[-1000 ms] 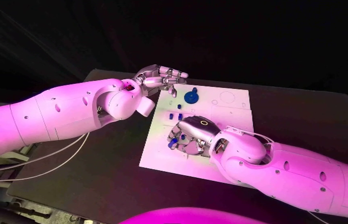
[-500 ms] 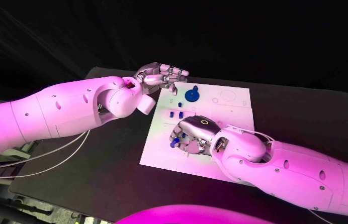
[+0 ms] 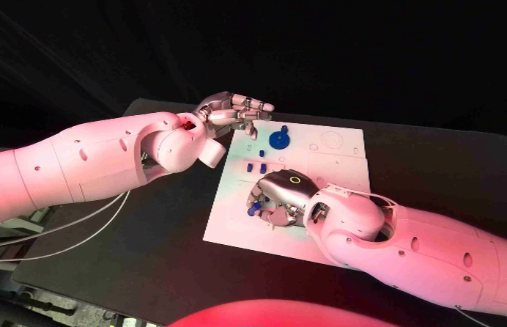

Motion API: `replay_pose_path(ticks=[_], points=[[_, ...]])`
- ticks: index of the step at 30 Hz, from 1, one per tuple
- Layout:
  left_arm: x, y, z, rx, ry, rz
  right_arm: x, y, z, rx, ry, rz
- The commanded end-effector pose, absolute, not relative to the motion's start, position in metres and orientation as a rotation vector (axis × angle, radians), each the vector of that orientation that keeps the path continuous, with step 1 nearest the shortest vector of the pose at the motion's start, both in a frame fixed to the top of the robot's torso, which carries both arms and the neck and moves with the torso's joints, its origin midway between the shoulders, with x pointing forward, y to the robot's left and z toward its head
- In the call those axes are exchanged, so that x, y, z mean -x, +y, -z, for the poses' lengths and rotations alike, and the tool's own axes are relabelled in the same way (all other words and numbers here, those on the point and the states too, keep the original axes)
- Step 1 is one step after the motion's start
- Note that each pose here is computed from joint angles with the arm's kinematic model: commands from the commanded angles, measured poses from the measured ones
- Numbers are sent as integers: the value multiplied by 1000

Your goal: Assemble the parts on the task board

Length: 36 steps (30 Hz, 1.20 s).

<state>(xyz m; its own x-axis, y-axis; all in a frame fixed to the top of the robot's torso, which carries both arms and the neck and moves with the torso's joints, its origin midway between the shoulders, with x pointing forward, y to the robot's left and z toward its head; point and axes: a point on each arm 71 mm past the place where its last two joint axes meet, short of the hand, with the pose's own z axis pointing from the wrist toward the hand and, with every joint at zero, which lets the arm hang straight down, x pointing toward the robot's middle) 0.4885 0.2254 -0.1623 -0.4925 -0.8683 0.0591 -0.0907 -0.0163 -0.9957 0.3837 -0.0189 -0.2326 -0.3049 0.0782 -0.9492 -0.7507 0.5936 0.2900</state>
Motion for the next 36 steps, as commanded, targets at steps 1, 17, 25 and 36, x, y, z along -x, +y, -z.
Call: replay_pose_path(ticks=[1, 17, 25, 36], points=[[-487, 223, 162, 999, 1641, 1593, -381, -16, 233, 594, 1694, -878], [-487, 224, 162, 1001, 1646, 1590, -382, -15, 232, 572, 1667, -888], [-488, 224, 162, 1002, 1650, 1590, -378, -26, 222, 496, 1585, -929], [-487, 228, 163, 1008, 1648, 1579, -384, -109, 185, 181, 1594, -914]])
